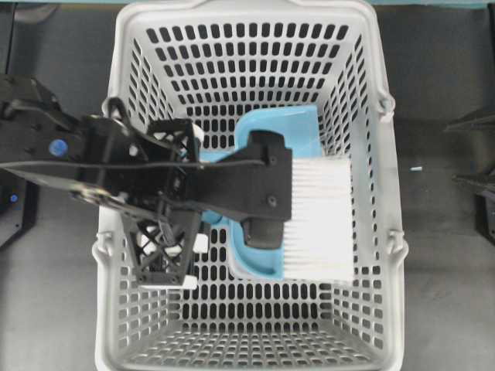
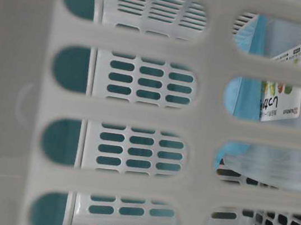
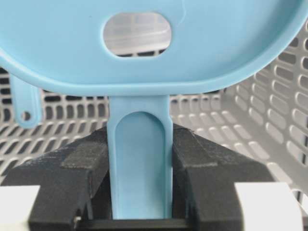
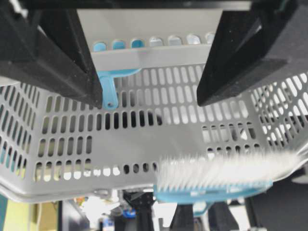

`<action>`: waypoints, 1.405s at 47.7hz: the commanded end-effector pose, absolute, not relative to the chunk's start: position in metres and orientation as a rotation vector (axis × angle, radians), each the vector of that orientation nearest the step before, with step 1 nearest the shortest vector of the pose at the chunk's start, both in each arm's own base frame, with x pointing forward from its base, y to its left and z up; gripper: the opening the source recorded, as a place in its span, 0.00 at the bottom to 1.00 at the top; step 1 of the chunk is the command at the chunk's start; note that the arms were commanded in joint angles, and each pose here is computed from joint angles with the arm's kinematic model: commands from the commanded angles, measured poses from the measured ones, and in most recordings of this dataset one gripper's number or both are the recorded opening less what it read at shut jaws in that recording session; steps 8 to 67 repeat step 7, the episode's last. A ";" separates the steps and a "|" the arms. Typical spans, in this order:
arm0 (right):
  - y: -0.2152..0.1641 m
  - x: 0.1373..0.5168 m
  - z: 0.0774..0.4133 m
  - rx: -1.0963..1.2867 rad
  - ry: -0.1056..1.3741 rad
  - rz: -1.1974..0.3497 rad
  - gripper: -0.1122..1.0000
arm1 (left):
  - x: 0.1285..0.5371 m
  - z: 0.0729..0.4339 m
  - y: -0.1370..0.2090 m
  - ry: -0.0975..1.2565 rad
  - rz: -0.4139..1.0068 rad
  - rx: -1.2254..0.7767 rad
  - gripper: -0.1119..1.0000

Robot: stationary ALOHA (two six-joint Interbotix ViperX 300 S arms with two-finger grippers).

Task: Pick up the hand brush from the shopping basket with the left arm.
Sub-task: 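Lift the gripped hand brush upward with the left gripper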

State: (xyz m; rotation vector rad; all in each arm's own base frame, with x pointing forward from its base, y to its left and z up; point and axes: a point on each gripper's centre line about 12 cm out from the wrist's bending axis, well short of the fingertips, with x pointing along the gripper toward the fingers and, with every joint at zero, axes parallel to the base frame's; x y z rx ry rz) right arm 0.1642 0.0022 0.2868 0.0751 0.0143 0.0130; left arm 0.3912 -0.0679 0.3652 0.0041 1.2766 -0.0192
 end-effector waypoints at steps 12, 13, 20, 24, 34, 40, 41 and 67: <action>0.002 0.164 0.292 0.080 -0.001 0.015 0.78 | 0.391 0.373 -0.067 1.252 -0.019 0.003 0.32; 0.002 0.164 0.292 0.080 -0.001 0.015 0.78 | 0.391 0.373 -0.067 1.252 -0.019 0.003 0.32; 0.002 0.164 0.292 0.080 -0.001 0.015 0.78 | 0.391 0.373 -0.067 1.252 -0.019 0.003 0.32; 0.002 0.164 0.292 0.080 -0.001 0.015 0.78 | 0.391 0.373 -0.067 1.252 -0.019 0.003 0.32; 0.002 0.164 0.292 0.080 -0.001 0.015 0.78 | 0.391 0.373 -0.067 1.252 -0.019 0.003 0.32; 0.002 0.164 0.292 0.080 -0.001 0.015 0.78 | 0.391 0.373 -0.067 1.252 -0.019 0.003 0.32; 0.002 0.164 0.292 0.080 -0.001 0.015 0.78 | 0.391 0.373 -0.067 1.252 -0.019 0.003 0.32; 0.002 0.164 0.292 0.080 -0.001 0.015 0.78 | 0.391 0.373 -0.067 1.252 -0.019 0.003 0.32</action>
